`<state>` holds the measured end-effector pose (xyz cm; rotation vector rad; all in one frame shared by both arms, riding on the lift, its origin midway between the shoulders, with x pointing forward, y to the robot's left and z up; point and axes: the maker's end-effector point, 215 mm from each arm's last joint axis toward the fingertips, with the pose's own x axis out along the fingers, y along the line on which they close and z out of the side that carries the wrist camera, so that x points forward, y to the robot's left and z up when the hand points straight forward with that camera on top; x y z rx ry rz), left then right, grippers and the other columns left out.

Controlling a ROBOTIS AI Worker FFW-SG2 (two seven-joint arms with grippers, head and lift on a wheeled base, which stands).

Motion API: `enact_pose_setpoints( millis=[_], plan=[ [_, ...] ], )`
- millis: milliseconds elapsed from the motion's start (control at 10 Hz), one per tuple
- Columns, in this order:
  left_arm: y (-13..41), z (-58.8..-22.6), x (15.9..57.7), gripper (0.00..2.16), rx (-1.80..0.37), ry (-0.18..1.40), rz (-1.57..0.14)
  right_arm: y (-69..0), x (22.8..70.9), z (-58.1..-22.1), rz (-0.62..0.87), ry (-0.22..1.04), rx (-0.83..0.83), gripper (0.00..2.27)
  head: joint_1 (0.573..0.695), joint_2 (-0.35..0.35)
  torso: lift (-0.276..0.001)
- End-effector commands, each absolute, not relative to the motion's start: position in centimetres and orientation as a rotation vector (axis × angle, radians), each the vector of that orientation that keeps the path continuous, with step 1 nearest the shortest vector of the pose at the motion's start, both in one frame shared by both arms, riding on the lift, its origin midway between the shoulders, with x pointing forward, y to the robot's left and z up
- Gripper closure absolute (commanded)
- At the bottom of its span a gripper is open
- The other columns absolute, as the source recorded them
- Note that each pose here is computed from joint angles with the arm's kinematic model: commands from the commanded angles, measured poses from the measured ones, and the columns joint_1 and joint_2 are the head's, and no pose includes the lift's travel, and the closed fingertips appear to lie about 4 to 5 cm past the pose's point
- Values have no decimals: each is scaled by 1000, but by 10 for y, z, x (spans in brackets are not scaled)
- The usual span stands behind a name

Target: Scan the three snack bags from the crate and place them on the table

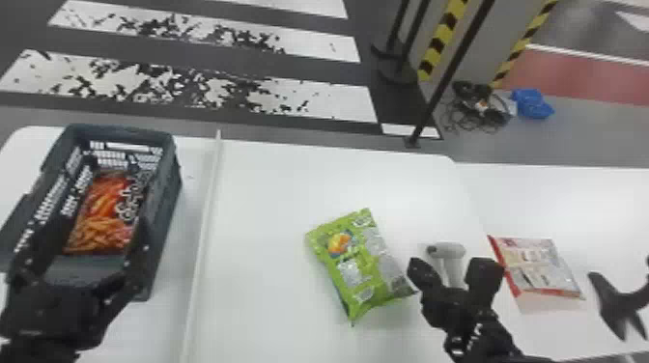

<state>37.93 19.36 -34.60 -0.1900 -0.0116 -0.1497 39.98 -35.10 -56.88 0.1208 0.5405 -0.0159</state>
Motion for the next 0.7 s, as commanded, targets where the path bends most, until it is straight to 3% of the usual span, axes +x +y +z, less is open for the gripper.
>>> enact_pose_setpoints(
  millis=[0,600],
  plan=[
    [193,-344,377,66,-198,-22,-141,-345,383,-558,-10,502,139,2236,695,-229,-37],
    [196,-342,373,66,-215,-46,-93,-315,356,-558,12,479,230,2240,695,-195,-37]
  ],
)
